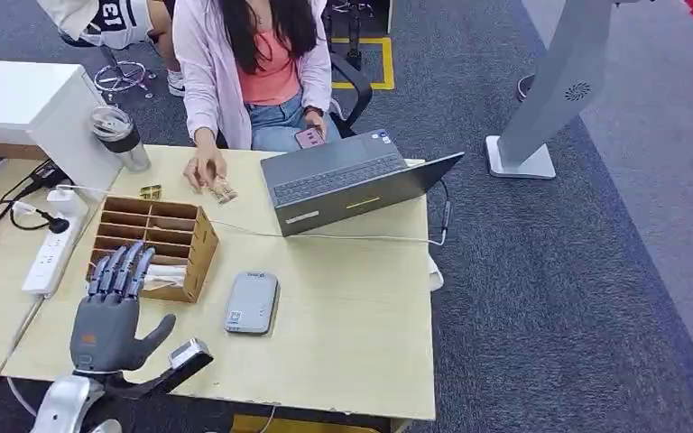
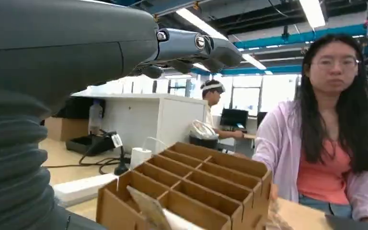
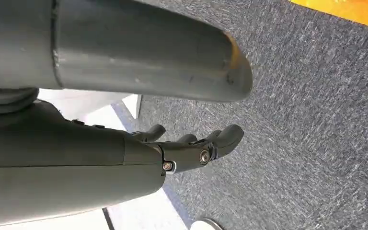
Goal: Pass the card to the sensor for recognition and then transmit it.
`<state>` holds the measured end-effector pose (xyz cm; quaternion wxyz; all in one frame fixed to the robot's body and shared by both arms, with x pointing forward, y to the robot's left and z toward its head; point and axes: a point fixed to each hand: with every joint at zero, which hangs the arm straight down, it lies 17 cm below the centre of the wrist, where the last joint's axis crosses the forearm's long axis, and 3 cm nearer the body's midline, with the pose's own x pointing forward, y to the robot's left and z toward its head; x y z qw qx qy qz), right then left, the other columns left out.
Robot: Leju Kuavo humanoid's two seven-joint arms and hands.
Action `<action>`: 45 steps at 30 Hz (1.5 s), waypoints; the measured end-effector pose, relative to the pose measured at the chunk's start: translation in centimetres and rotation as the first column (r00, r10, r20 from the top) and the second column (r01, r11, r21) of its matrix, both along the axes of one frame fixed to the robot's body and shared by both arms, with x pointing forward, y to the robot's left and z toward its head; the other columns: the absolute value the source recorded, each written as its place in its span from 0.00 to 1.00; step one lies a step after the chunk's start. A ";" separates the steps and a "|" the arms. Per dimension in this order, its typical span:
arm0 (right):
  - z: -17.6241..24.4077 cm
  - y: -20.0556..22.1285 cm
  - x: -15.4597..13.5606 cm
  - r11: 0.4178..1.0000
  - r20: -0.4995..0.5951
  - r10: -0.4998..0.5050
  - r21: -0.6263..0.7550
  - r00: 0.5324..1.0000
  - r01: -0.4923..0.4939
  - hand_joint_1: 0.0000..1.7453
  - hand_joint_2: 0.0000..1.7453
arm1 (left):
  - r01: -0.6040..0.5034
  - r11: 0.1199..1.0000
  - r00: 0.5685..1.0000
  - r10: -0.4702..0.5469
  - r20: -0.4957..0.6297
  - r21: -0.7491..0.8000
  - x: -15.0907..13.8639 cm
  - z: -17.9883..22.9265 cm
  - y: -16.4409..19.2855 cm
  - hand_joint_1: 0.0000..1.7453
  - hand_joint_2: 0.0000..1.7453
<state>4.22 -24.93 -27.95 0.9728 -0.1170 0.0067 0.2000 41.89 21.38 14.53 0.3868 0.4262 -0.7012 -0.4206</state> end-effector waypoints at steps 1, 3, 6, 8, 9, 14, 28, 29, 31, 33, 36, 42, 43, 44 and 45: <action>0.0 0.0 0.0 1.000 0.002 -0.001 0.001 1.000 0.001 0.00 0.00 | -0.001 1.000 1.000 0.001 -0.022 0.003 -0.1 -0.5 0.0 0.00 1.00; 0.0 0.0 0.1 1.000 0.005 -0.003 0.002 1.000 0.003 0.00 0.00 | -0.012 1.000 0.997 0.012 -0.078 0.010 0.0 -1.7 0.1 0.00 1.00; 0.0 0.0 0.0 1.000 0.004 0.000 0.003 1.000 0.000 0.00 0.00 | -0.037 0.999 0.987 0.041 -0.154 0.027 0.3 -3.2 0.6 0.00 1.00; 0.0 0.0 0.0 1.000 0.003 0.001 0.003 1.000 -0.001 0.00 0.00 | -0.051 0.998 0.981 0.057 -0.186 0.035 0.5 -3.9 1.0 0.00 1.00; 0.0 0.0 0.0 1.000 0.003 0.001 0.003 1.000 -0.001 0.00 0.00 | -0.057 0.998 0.978 0.063 -0.197 0.037 0.6 -4.1 1.2 0.00 1.00; 0.0 0.0 0.0 1.000 0.002 0.002 0.003 1.000 -0.002 0.00 0.00 | -0.064 0.997 0.974 0.073 -0.213 0.052 1.0 -4.5 1.7 0.00 1.00; 0.0 0.2 -0.2 1.000 -0.007 0.024 0.011 1.000 -0.024 0.00 0.00 | -0.088 0.994 0.969 0.100 -0.226 0.066 2.9 -4.5 2.9 0.00 1.00; 0.0 0.2 -0.2 1.000 -0.007 0.025 0.011 1.000 -0.025 0.00 0.00 | -0.089 0.994 0.969 0.102 -0.224 0.066 3.1 -4.4 2.9 0.00 1.00; 0.0 0.1 -0.2 1.000 -0.009 0.026 0.009 1.000 -0.026 0.00 0.00 | -0.095 0.993 0.969 0.108 -0.222 0.067 3.6 -4.2 3.1 0.00 1.00; 0.0 0.1 -0.2 1.000 -0.012 0.029 0.009 1.000 -0.029 0.00 0.00 | -0.099 0.993 0.969 0.112 -0.219 0.066 4.0 -4.0 3.1 0.00 1.00; 0.0 0.2 -0.3 0.999 -0.015 0.033 0.011 0.999 -0.033 0.00 0.00 | -0.106 0.992 0.970 0.117 -0.212 0.064 4.6 -3.5 3.2 0.00 1.00; 0.0 0.2 -0.3 0.999 -0.018 0.043 0.015 0.999 -0.043 0.00 0.00 | -0.119 0.991 0.970 0.129 -0.207 0.059 5.4 -3.2 3.7 0.00 1.00; 0.0 0.2 -0.3 0.999 -0.019 0.045 0.015 0.999 -0.045 0.00 0.00 | -0.125 0.991 0.969 0.134 -0.206 0.055 5.6 -3.1 3.9 0.00 1.00; 0.0 0.3 -0.3 0.999 -0.019 0.046 0.016 0.999 -0.045 0.00 0.00 | -0.132 0.990 0.969 0.139 -0.204 0.051 5.8 -3.0 4.1 0.00 1.00; 0.0 0.2 -0.3 0.999 -0.020 0.048 0.016 0.999 -0.048 0.00 0.00 | -0.139 0.989 0.969 0.146 -0.202 0.047 6.0 -2.8 4.4 0.00 1.00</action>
